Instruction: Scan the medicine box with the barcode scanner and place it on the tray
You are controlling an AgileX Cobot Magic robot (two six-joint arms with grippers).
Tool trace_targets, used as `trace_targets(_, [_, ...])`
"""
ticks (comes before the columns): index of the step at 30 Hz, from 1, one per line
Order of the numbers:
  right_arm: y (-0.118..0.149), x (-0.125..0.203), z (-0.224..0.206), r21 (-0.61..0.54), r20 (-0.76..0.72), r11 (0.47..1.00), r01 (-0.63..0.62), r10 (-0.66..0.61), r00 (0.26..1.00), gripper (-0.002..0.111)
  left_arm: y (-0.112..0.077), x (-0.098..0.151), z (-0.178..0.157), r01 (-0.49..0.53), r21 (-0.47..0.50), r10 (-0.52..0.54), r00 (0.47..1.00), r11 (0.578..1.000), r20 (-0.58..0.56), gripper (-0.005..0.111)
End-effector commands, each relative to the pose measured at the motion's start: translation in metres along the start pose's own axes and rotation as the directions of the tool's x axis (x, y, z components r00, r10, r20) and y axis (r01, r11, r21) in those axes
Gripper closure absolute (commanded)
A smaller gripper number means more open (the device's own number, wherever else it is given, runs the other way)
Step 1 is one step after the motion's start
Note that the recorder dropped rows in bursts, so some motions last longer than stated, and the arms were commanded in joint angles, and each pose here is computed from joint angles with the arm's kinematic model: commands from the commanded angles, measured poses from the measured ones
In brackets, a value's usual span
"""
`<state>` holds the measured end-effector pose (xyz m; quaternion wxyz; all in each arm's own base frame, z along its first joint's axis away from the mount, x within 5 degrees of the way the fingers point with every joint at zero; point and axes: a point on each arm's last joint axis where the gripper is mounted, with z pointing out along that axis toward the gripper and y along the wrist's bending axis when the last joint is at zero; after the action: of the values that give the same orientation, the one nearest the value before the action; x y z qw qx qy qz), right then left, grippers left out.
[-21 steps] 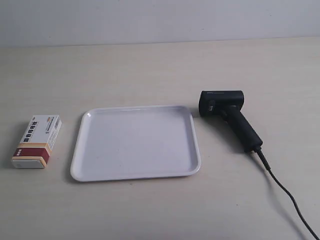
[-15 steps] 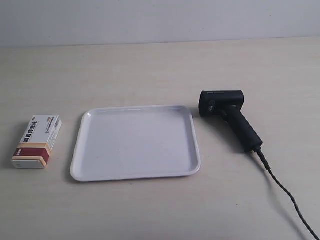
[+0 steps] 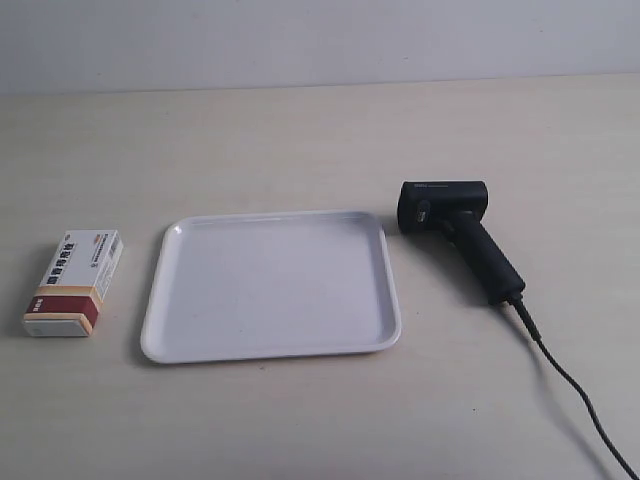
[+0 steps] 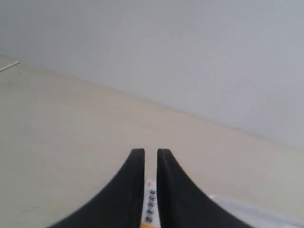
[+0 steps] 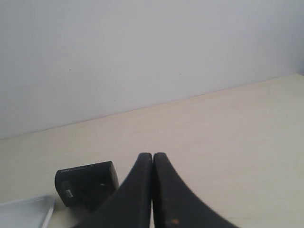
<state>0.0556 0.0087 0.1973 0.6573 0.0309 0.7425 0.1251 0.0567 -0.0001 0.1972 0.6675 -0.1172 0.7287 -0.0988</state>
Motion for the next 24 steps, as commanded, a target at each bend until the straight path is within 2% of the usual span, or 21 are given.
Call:
trace_targets(1, [0.0,-0.003,0.0,-0.004,0.055,1.0,-0.004,0.005,0.998,0.108,-0.003,-0.02,-0.003,0.152,0.077,-0.165,0.963,0.985,0.213,0.095])
trace_targets(5, [0.0,-0.004,0.0,-0.004,0.057,1.0,-0.004,0.005,0.998,0.108,-0.004,-0.035,-0.008,0.125,0.107,-0.156,0.915,0.986,0.371,0.095])
trace_targets(7, [0.0,-0.004,0.0,-0.004,0.057,1.0,-0.004,0.005,0.998,0.108,-0.005,-0.038,-0.009,0.124,0.116,-0.161,0.899,0.985,0.408,0.095])
trace_targets(9, [0.001,-0.006,0.0,-0.008,0.08,1.0,-0.004,0.005,0.997,0.108,-0.006,-0.045,-0.011,0.107,0.119,-0.149,0.885,0.987,0.442,0.103])
trace_targets(11, [0.001,-0.008,-0.001,-0.011,0.101,1.0,-0.006,0.007,0.995,0.108,-0.008,-0.051,-0.004,0.04,0.074,-0.067,0.909,0.996,0.411,0.107])
trace_targets(13, [0.001,-0.008,-0.001,-0.012,0.104,1.0,-0.006,0.007,0.995,0.108,-0.01,-0.052,0.009,0.021,0.036,-0.031,0.953,0.999,0.303,0.107])
trace_targets(15, [0.001,-0.008,-0.001,-0.012,0.104,1.0,-0.006,0.007,0.995,0.108,-0.01,-0.048,0.029,-0.023,-0.006,0.023,0.991,1.0,0.134,0.107])
trace_targets(18, [0.001,-0.008,-0.001,-0.012,0.104,1.0,-0.006,0.007,0.995,0.108,-0.011,-0.04,0.064,-0.067,-0.039,0.063,0.993,0.997,-0.101,0.107])
trace_targets(19, [0.001,-0.008,-0.001,-0.012,0.104,1.0,-0.006,0.007,0.995,0.108,-0.013,-0.039,0.075,-0.088,-0.033,0.081,0.982,0.996,-0.171,0.107])
trace_targets(21, [0.001,-0.008,-0.001,-0.012,0.104,1.0,-0.006,0.007,0.995,0.108,-0.019,-0.026,0.102,-0.149,0.007,0.143,0.927,0.989,-0.346,0.107])
trace_targets(24, [0.001,-0.008,-0.001,-0.012,0.104,1.0,-0.006,0.007,0.995,0.108,-0.036,-0.001,0.137,-0.199,0.108,0.226,0.835,0.974,-0.502,0.107])
